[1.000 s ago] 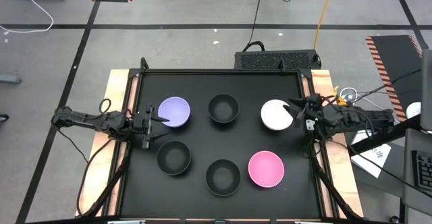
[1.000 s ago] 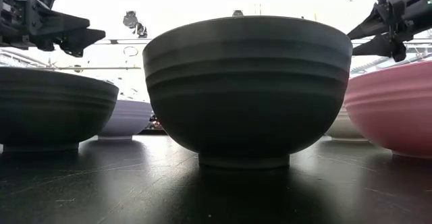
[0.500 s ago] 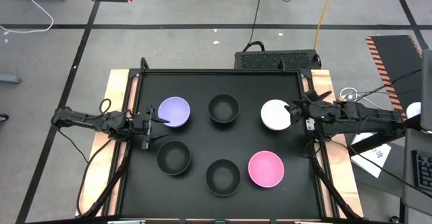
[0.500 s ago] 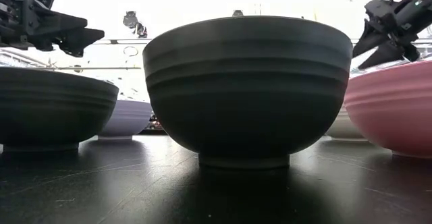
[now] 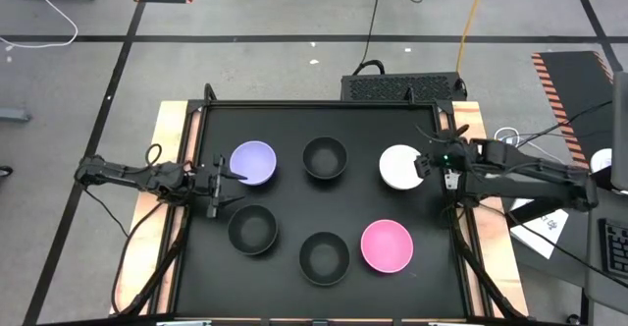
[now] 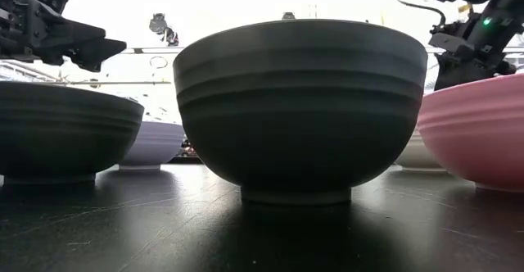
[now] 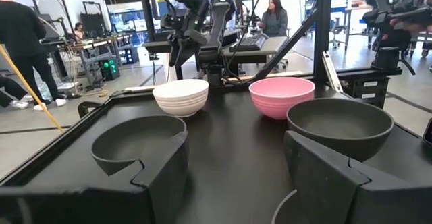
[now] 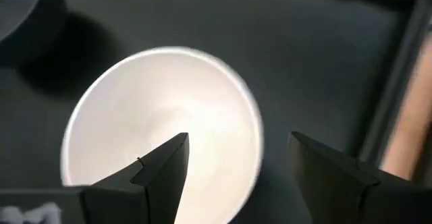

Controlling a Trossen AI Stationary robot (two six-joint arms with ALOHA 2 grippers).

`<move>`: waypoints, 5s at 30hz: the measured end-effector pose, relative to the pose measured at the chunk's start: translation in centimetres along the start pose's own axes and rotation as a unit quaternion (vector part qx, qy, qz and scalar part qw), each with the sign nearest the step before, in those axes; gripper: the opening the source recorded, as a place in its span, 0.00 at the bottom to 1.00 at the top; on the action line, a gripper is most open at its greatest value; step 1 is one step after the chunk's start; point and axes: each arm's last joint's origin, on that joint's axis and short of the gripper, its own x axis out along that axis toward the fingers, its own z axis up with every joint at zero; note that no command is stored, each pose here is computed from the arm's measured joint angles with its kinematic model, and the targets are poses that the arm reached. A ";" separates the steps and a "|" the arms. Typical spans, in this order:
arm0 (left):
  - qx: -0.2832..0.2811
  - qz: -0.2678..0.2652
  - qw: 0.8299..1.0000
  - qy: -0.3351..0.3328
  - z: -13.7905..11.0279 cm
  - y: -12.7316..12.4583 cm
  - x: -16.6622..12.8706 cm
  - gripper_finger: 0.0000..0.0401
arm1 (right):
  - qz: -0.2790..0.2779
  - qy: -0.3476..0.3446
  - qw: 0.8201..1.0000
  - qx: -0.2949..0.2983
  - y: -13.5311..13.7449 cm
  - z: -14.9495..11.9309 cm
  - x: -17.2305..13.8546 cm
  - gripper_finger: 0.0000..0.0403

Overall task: Nest bowls inside each other
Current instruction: Stack the white bowl on top of the black bowl

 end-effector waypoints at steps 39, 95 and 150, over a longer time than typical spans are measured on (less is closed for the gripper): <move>-0.003 -0.025 1.000 0.001 0.0 -0.1 0.0 0.61 | -0.044 0.151 0.987 -0.019 0.8 1.5 4.6 0.60; -0.001 -0.040 0.999 0.013 -0.3 -0.3 0.0 0.61 | 0.098 0.090 0.989 -0.072 3.1 6.6 5.4 0.00; -0.003 -0.023 1.000 -0.008 0.1 -0.1 0.0 0.61 | 0.224 0.019 0.943 -0.245 14.2 13.6 -0.9 0.00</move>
